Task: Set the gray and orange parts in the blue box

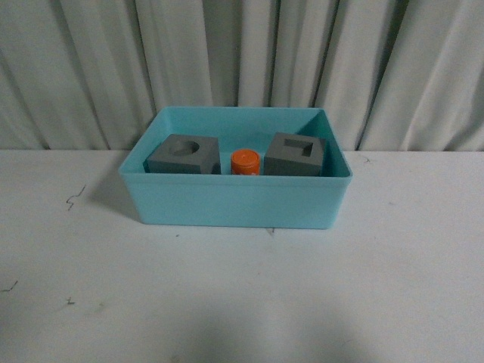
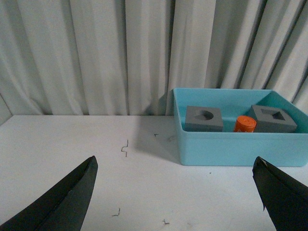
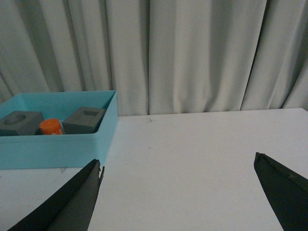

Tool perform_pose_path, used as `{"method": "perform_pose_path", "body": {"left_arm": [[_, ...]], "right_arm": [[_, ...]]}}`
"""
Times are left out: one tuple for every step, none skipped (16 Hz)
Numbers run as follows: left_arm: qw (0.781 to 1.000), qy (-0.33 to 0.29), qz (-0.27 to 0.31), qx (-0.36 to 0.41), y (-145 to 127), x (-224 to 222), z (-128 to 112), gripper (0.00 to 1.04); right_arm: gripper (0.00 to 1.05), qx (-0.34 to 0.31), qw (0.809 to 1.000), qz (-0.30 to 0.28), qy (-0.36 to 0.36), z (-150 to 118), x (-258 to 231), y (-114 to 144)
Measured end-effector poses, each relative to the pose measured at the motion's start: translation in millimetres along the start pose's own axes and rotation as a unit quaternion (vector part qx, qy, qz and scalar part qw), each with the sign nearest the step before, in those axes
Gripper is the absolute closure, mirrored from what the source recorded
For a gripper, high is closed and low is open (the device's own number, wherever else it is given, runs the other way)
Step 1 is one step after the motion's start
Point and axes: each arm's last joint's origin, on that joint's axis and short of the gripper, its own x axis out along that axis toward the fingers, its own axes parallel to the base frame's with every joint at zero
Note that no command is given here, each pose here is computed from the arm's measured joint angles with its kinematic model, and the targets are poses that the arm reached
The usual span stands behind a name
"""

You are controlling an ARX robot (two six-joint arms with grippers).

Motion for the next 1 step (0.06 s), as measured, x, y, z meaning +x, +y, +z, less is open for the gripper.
{"method": "perform_pose_path", "body": {"left_arm": [[1.0, 0.0, 0.0, 0.0, 0.0, 0.0, 0.0, 0.07]], "right_arm": [[0.06, 0.0, 1.0, 0.0, 0.0, 0.0, 0.0, 0.0]]}}
